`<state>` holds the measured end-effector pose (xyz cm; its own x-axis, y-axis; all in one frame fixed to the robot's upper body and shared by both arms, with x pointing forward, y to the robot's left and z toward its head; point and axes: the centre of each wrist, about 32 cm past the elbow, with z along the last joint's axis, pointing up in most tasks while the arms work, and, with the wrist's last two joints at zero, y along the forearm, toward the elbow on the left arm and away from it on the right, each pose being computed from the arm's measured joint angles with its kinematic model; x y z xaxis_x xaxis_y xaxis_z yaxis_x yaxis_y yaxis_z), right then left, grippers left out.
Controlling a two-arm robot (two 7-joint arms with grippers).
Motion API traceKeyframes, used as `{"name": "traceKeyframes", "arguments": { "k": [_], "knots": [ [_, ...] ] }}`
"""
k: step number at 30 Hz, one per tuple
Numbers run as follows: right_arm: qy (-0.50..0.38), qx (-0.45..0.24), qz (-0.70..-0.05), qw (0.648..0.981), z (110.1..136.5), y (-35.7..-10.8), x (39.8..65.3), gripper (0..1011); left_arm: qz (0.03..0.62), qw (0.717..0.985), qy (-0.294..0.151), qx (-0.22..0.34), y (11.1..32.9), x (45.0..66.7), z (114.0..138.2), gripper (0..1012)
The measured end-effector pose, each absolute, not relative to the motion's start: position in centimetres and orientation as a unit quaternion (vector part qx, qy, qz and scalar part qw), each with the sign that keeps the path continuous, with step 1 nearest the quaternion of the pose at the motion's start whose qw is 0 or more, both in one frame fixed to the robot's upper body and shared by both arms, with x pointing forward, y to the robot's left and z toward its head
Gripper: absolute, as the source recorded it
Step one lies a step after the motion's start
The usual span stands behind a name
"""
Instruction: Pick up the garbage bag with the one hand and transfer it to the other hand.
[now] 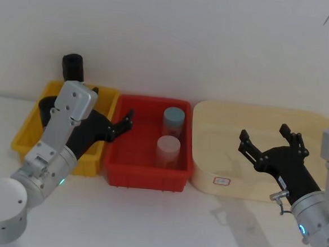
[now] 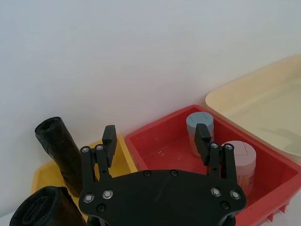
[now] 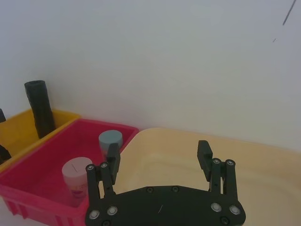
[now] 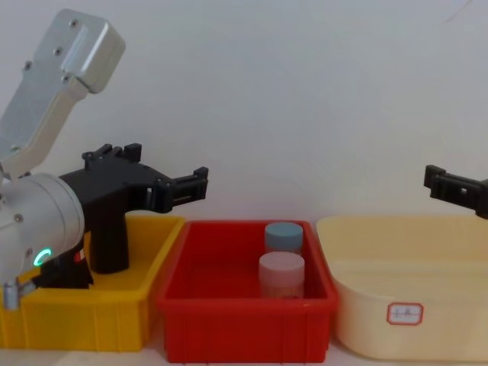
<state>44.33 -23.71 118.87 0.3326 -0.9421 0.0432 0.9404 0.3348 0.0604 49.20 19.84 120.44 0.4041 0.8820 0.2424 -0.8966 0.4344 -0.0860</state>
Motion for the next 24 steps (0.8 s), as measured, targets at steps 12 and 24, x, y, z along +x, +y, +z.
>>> {"name": "traceKeyframes", "arguments": {
  "k": [12,24],
  "knots": [
    [-0.035,0.012,-0.577,0.816,118.9,-23.7,44.3,1001,0.511,0.852,-0.104,0.035,20.5,49.6,121.2,1001],
    [-0.035,0.012,-0.577,0.816,118.9,-23.7,44.3,1001,0.457,0.886,-0.064,0.035,24.0,49.4,124.3,1002]
  ]
}}
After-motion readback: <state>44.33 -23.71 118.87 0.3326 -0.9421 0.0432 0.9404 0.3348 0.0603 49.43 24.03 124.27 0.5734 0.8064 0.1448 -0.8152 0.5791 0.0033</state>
